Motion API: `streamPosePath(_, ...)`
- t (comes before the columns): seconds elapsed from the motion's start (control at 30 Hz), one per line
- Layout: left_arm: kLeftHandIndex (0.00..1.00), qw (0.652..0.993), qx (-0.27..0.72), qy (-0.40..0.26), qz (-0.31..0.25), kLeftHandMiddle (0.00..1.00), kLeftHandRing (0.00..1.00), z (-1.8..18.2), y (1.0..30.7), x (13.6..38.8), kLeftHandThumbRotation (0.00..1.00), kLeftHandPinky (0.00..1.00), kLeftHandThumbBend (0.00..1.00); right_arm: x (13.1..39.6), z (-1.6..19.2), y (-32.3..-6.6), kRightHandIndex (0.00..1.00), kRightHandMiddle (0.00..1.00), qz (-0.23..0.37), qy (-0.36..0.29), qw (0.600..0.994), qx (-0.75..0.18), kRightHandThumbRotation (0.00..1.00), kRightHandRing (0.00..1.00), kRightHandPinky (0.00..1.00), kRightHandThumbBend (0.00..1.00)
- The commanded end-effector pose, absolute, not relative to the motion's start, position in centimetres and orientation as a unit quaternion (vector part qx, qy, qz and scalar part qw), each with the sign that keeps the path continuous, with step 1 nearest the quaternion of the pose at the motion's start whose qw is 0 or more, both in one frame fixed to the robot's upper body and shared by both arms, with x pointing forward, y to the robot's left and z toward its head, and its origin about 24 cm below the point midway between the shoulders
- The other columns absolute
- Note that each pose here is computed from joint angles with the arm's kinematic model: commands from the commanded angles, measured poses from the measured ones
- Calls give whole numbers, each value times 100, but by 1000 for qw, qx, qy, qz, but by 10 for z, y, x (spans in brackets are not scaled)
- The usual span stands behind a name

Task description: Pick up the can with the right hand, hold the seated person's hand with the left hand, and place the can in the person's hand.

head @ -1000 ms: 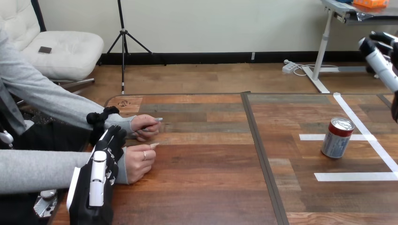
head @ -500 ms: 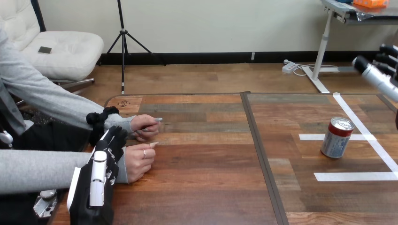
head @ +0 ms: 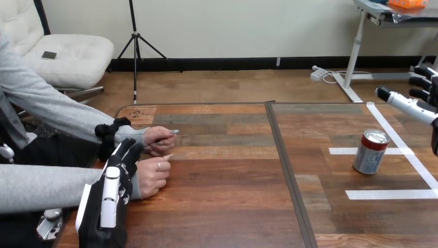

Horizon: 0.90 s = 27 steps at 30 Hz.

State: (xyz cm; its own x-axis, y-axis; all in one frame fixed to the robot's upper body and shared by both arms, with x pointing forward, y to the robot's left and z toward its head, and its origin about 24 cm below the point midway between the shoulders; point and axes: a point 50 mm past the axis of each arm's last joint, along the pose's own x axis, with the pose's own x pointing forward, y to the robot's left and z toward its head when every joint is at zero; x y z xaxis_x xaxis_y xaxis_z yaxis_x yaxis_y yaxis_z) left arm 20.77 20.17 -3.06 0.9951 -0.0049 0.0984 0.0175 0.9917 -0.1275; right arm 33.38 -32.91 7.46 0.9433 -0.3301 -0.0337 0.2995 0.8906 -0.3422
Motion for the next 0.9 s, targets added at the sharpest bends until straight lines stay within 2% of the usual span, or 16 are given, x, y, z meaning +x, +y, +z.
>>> streamPosePath(0.0, 89, 994, -59, -91, -19, 88, 94, -14, 199, 226, 100, 97, 40, 343, 95, -332, 90, 89, -159, 32, 968, -190, 30, 90, 82, 100)
streamPosePath(0.27, 88, 993, -65, -91, -21, 88, 93, -14, 199, 227, 98, 98, 32, 341, 87, -330, 92, 91, -142, 56, 965, -215, 30, 92, 86, 100)
streamPosePath(0.4, 88, 994, -61, -94, -20, 88, 93, -14, 199, 226, 97, 98, 27, 341, 82, -328, 93, 92, -131, 72, 963, -225, 30, 92, 83, 100)
streamPosePath(0.67, 88, 993, -65, -93, -19, 87, 92, -14, 199, 227, 96, 97, 27, 340, 75, -323, 94, 91, -119, 94, 954, -257, 34, 90, 80, 100)
streamPosePath(0.87, 88, 993, -66, -93, -18, 87, 92, -14, 199, 227, 95, 97, 28, 340, 69, -320, 93, 91, -112, 104, 955, -255, 33, 89, 78, 100)
